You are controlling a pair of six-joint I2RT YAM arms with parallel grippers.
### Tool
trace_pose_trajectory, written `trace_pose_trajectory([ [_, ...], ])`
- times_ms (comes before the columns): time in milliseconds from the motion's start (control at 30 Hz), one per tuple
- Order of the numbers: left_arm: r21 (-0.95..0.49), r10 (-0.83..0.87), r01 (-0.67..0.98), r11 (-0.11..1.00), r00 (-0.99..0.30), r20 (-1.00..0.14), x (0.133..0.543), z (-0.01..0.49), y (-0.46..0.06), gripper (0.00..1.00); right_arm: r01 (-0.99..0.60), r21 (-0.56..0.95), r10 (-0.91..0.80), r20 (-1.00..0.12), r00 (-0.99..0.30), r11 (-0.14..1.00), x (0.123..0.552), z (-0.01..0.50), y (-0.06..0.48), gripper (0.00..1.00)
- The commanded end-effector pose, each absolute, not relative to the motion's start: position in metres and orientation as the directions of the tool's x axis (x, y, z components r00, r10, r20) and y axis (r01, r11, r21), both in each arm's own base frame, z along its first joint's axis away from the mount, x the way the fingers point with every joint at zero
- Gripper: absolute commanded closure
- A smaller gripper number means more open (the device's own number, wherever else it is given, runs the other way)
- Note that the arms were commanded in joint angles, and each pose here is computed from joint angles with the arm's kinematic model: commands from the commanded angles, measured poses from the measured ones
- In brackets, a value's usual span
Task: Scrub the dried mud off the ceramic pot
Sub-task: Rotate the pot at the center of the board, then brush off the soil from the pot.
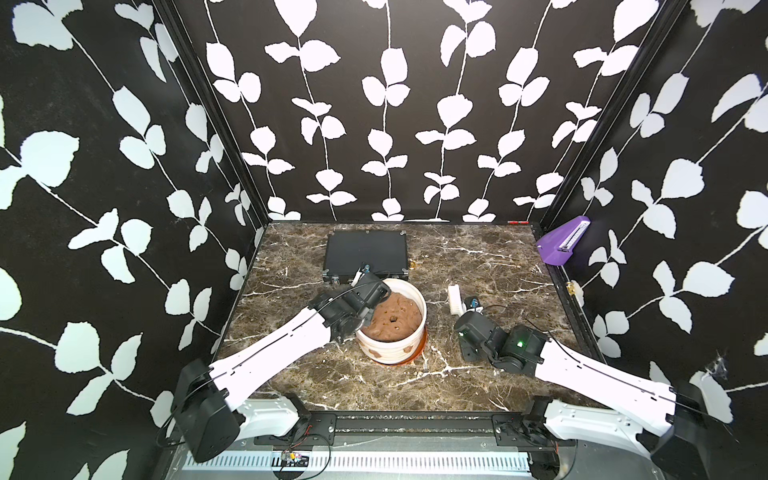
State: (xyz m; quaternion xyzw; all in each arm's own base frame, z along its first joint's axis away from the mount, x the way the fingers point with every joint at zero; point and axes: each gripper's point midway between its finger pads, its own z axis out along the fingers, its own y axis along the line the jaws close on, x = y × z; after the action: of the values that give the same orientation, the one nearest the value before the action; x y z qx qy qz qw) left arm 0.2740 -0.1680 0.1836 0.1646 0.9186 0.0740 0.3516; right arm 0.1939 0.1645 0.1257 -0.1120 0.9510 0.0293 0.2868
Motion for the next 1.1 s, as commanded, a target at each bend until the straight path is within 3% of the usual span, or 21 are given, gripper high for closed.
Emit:
trace_pose_trajectory([
  [0, 0.239, 0.370, 0.286, 0.928, -0.641, -0.672, 0.296, 0.190, -0.194, 1.00, -0.220, 0.013, -0.171, -0.580, -0.797, 0.975, 0.195, 0.130, 0.166, 1.00],
  [267, 0.396, 0.487, 0.284, 0.873, -0.557, -0.673, 0.333, 0.202, -0.208, 1.00, -0.215, 0.035, -0.154, -0.589, -0.793, 0.976, 0.192, 0.132, 0.166, 1.00],
  [300, 0.398, 0.495, 0.296, 0.869, -0.551, -0.672, 0.334, 0.205, -0.211, 0.95, -0.214, 0.038, -0.152, -0.587, -0.795, 0.976, 0.192, 0.132, 0.166, 1.00],
  [433, 0.325, 0.450, 0.315, 0.891, -0.537, -0.714, 0.326, 0.226, -0.214, 0.76, -0.191, 0.032, -0.139, -0.569, -0.810, 0.981, 0.192, 0.125, 0.165, 1.00],
  [600, 0.177, 0.371, 0.370, 0.912, -0.560, -0.741, 0.293, 0.238, -0.208, 0.68, -0.162, 0.055, -0.109, -0.530, -0.841, 0.985, 0.191, 0.113, 0.173, 1.00],
  [833, 0.011, 0.320, 0.436, 0.900, -0.641, -0.698, 0.236, 0.211, -0.201, 0.59, -0.153, 0.144, -0.064, -0.491, -0.869, 0.978, 0.182, 0.108, 0.208, 1.00],
  [933, -0.052, 0.286, 0.453, 0.890, -0.644, -0.710, 0.228, 0.201, -0.204, 0.54, -0.141, 0.149, -0.056, -0.468, -0.882, 0.979, 0.173, 0.101, 0.220, 1.00],
  [1067, -0.032, 0.270, 0.418, 0.908, -0.641, -0.718, 0.235, 0.202, -0.201, 0.53, -0.117, 0.128, -0.047, -0.449, -0.892, 0.985, 0.167, 0.092, 0.222, 1.00],
])
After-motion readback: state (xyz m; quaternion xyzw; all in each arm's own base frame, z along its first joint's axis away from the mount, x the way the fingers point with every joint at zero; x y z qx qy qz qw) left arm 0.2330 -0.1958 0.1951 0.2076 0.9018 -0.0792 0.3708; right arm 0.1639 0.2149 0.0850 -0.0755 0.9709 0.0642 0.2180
